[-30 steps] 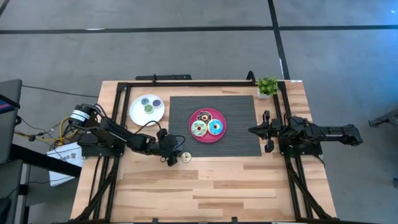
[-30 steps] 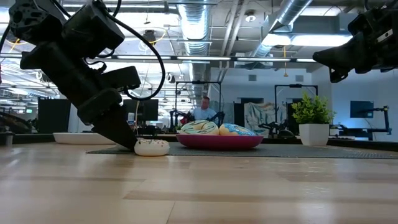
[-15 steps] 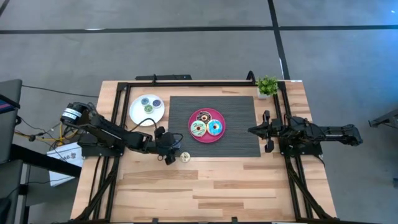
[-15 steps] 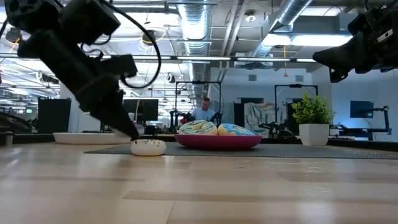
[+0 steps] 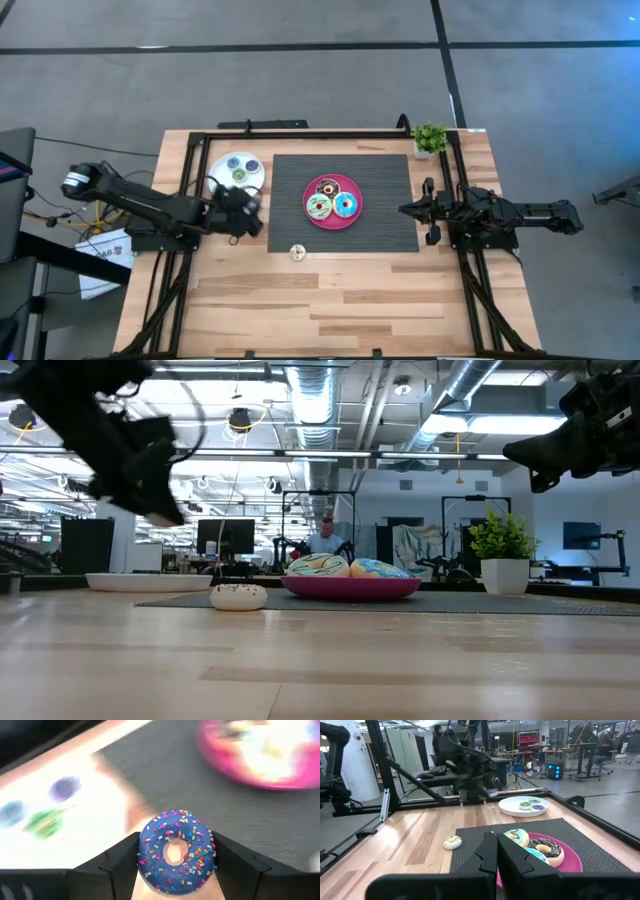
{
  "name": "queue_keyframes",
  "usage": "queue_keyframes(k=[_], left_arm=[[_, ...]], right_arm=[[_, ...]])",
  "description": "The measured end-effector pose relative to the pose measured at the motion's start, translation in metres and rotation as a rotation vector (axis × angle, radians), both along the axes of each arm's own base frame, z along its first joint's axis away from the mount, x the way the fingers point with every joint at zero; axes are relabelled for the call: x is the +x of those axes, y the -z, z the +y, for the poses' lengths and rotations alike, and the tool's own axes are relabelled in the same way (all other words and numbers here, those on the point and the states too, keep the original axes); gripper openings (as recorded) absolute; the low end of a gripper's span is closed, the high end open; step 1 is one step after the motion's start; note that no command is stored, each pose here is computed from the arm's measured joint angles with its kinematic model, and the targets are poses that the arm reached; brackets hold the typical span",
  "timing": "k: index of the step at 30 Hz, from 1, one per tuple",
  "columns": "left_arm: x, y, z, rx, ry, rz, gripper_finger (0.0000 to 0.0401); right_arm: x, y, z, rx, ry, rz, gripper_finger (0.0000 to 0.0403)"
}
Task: Pick & Place donuts
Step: Put the small violet donut on the white plate
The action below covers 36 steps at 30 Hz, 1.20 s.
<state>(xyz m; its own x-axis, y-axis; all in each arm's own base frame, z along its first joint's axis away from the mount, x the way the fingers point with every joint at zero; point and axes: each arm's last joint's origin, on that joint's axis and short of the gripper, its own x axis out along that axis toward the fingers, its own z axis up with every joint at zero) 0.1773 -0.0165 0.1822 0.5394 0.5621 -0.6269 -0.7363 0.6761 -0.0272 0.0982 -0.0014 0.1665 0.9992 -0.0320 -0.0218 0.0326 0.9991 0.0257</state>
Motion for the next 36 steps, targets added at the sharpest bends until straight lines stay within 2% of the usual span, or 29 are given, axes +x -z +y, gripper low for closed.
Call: queue_keyframes(k=[5,9,14,21,24,30,36], left_arm=[[-0.038,0.003,0.019,-0.096,-0.308,0.11,0.0219],[-0.048,0.005,0.029,-0.141,-0.44,0.156,0.0219],[-0.048,0.012,0.041,-0.172,-0.521,0.127,0.0219],[-0.056,0.043,0.053,-0.283,-0.601,0.111,0.0219],[-0.057,0.043,0.058,-0.262,-0.654,0.08,0.0219],[-0.052,0.039,0.069,-0.207,-0.61,0.051,0.0219],[-0.057,0.039,0.083,-0.198,-0.671,0.063,0.0219]], right_arm=[[0.0,0.0,0.0,0.0,0.0,0.0,0.0],[0.0,0.0,0.0,0.0,0.0,0.0,0.0],[0.0,0.0,0.0,0.0,0.001,0.0,0.0],[0.0,0.0,0.0,0.0,0.0,0.0,0.0],[0.0,0.0,0.0,0.0,0.0,0.0,0.0],[0.0,0.0,0.0,0.0,0.0,0.0,0.0],[0.0,0.0,0.0,0.0,0.001,0.0,0.0]])
